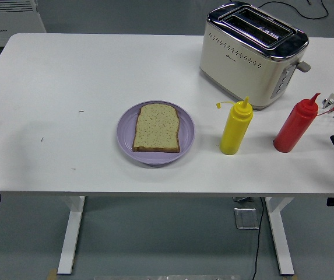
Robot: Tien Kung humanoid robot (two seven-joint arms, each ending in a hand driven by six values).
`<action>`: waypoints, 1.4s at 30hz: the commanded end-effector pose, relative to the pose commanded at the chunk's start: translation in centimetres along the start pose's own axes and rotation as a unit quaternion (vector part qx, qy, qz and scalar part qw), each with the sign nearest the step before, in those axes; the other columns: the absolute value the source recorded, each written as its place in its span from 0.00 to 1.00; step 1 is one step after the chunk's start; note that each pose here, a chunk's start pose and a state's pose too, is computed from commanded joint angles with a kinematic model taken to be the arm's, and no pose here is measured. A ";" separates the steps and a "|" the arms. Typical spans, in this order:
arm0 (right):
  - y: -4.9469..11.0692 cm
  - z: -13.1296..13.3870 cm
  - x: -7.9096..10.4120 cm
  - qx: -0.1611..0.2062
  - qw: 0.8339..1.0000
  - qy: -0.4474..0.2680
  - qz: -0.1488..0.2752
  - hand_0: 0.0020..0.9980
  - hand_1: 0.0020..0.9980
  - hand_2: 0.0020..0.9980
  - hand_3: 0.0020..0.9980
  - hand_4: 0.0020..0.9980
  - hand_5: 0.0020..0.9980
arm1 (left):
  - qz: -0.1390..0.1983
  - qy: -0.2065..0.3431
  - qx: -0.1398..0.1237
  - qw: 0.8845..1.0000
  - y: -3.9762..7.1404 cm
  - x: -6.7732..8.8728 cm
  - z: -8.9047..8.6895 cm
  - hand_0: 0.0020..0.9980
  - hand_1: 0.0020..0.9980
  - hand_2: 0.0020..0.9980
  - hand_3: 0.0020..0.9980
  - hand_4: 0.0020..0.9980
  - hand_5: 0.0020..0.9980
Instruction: Pick up the cup,pour liquid into bread,place the cup on the desk
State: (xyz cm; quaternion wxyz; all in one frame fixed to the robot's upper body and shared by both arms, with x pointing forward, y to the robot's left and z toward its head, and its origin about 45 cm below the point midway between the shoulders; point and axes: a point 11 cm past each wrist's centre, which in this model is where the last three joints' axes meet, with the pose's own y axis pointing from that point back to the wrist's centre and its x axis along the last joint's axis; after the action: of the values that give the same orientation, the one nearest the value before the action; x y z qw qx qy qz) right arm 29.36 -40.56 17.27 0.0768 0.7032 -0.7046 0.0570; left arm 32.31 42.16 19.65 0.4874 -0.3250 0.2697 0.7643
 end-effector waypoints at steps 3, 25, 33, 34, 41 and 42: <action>-0.4 -0.1 -0.6 -0.001 1.000 0.006 -0.005 0.99 0.94 1.00 1.00 0.86 0.13 | 0.000 0.000 0.000 1.000 0.0 0.0 0.0 0.78 0.73 0.73 0.66 0.52 0.94; -4.6 -1.8 -6.4 0.039 0.996 -0.078 -0.030 0.99 0.94 1.00 1.00 0.89 0.14 | 0.001 -0.001 -0.002 1.000 0.0 0.1 0.1 0.78 0.73 0.73 0.66 0.52 0.94; -5.1 -1.9 -6.8 0.038 0.995 -0.092 -0.026 0.95 0.89 0.95 1.00 0.88 0.15 | 0.003 -0.002 0.000 1.000 0.1 0.3 0.0 0.78 0.73 0.73 0.66 0.52 0.94; -5.2 -1.9 -7.0 0.037 0.994 -0.095 -0.024 0.95 0.89 0.95 1.00 0.88 0.15 | 0.003 -0.002 0.000 1.000 0.1 0.3 -0.1 0.78 0.73 0.73 0.66 0.52 0.94; -5.4 -1.2 -7.8 0.024 0.993 -0.113 -0.013 0.89 0.83 0.86 0.93 0.88 0.16 | 0.004 -0.002 0.002 1.000 0.1 0.4 -0.1 0.78 0.73 0.73 0.66 0.52 0.94; -5.4 -1.1 -7.9 0.022 0.993 -0.114 -0.011 0.89 0.83 0.86 0.93 0.88 0.16 | 0.004 -0.003 0.001 1.000 0.1 0.4 -0.1 0.78 0.73 0.73 0.66 0.52 0.94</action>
State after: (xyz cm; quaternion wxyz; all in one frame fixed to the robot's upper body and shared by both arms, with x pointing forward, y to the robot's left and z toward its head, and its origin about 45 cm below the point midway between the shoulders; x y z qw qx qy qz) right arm 34.83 -32.64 16.75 -0.0186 0.7141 -0.6997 -0.0091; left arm 32.08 42.25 19.27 0.4852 -0.3212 0.2710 0.7668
